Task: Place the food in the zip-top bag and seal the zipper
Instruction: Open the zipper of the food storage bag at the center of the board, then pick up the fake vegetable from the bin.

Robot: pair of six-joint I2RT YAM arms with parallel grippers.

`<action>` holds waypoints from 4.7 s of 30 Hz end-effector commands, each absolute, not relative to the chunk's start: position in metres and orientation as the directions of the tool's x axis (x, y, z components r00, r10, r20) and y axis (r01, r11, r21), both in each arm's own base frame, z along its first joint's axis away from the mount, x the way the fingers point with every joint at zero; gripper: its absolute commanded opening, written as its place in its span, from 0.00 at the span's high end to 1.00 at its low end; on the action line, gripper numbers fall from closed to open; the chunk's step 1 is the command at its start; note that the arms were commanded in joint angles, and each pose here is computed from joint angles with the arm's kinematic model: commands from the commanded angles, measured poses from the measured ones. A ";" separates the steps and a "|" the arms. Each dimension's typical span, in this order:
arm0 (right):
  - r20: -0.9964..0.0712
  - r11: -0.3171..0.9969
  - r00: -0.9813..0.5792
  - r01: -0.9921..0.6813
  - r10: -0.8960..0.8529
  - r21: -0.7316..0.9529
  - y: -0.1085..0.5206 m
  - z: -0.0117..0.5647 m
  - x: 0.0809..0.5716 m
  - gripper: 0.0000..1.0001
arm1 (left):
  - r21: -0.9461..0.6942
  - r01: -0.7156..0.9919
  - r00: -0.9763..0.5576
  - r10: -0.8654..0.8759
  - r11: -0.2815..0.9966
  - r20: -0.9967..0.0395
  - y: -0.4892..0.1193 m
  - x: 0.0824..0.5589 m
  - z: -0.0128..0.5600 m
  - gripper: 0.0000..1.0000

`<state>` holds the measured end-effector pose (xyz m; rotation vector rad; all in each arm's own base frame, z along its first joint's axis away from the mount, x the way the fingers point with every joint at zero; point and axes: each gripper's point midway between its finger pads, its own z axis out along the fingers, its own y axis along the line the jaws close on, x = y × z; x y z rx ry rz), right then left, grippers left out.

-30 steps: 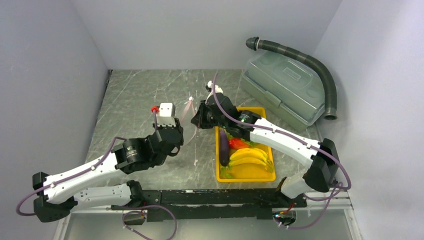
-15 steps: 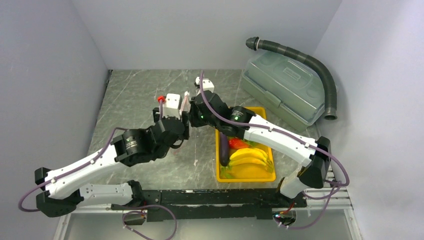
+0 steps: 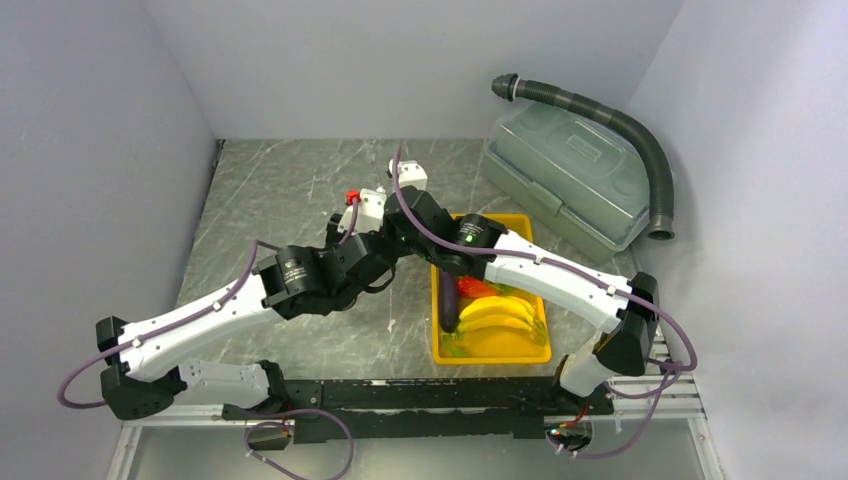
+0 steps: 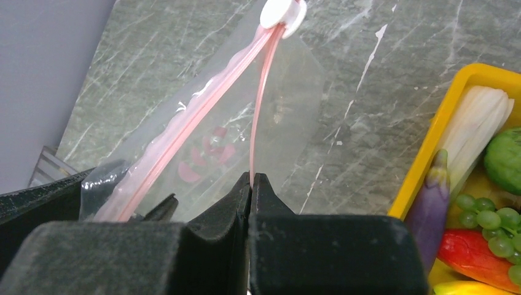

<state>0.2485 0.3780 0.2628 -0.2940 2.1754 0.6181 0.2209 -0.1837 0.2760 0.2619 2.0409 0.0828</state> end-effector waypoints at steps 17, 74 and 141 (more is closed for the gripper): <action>-0.786 0.852 -0.618 -0.418 -0.012 0.316 0.384 0.261 0.250 1.00 | 0.258 0.078 -0.322 0.269 0.963 -0.908 -0.160 0.233 0.320 0.83; -0.797 0.793 -0.602 -0.466 0.040 0.392 0.343 0.257 0.241 0.40 | 0.518 0.129 -0.336 0.529 0.846 -0.780 -0.153 0.248 0.280 1.00; -0.478 0.937 -0.878 -0.156 0.013 0.312 0.247 0.083 0.241 0.51 | 0.246 0.293 -0.433 0.358 0.924 -0.827 -0.150 0.246 0.231 1.00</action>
